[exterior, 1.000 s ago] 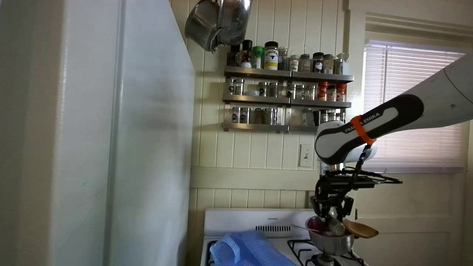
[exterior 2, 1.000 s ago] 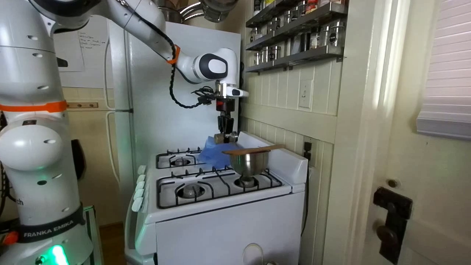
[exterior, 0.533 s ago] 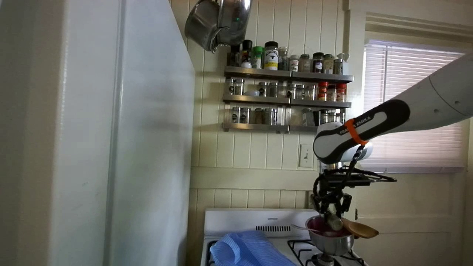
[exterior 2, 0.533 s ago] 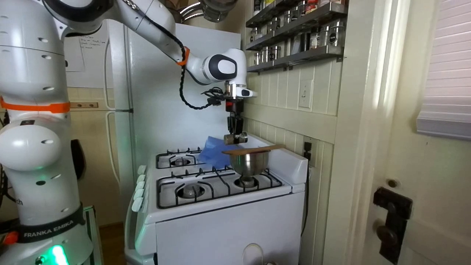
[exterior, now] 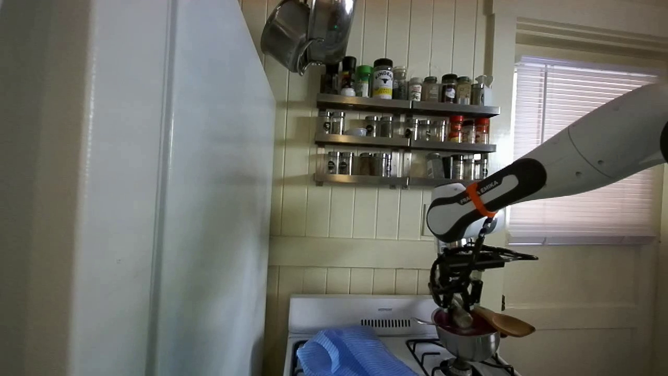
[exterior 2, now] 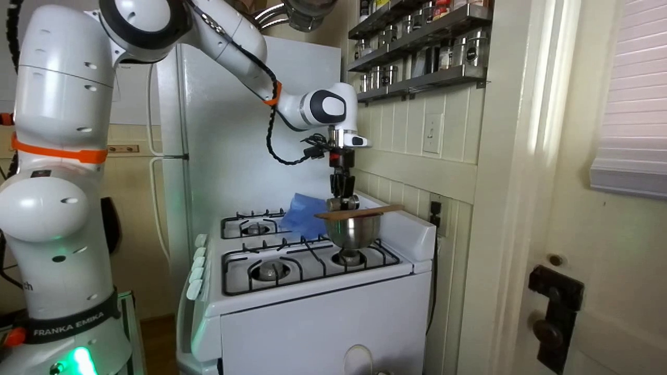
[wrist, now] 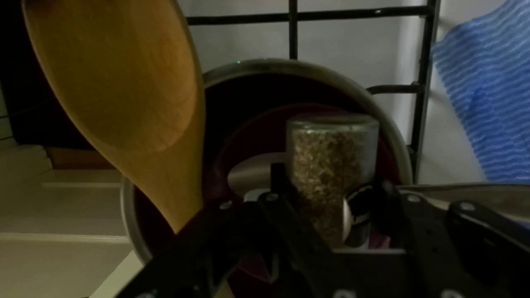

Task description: Pick up the glass jar from the stovetop and put it in the silver bowl.

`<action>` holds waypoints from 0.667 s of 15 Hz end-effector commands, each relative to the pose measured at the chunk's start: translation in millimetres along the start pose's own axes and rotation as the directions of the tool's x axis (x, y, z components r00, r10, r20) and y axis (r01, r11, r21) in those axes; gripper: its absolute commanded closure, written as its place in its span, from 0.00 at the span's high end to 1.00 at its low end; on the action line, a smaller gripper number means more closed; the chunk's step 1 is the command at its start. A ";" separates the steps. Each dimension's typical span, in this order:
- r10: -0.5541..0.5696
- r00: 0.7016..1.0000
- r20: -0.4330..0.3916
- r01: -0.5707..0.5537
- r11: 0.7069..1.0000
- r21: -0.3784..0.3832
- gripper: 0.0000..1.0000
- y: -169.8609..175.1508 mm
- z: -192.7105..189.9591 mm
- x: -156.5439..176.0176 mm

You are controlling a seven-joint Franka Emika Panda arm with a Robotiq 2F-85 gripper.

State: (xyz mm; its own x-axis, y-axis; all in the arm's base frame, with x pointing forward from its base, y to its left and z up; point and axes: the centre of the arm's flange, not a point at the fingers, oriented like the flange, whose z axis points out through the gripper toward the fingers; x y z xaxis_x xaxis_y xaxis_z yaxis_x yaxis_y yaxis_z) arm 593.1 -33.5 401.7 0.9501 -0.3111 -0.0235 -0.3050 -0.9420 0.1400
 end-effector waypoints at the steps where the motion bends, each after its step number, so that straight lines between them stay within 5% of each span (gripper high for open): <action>1: -0.006 0.999 0.034 0.007 0.999 -0.046 0.23 -18.7 3.9 13.9; 9: 0.029 0.993 0.112 -0.023 0.998 -0.058 0.23 -8.4 28.9 16.6; 10: 0.032 0.993 0.117 -0.025 0.998 -0.055 0.73 -7.2 30.8 17.4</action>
State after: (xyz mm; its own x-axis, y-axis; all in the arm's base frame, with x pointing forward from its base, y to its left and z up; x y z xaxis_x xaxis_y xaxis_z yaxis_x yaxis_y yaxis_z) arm 606.5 -33.7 373.2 0.9385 -0.3299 -0.1016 -0.3084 -0.9336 0.1827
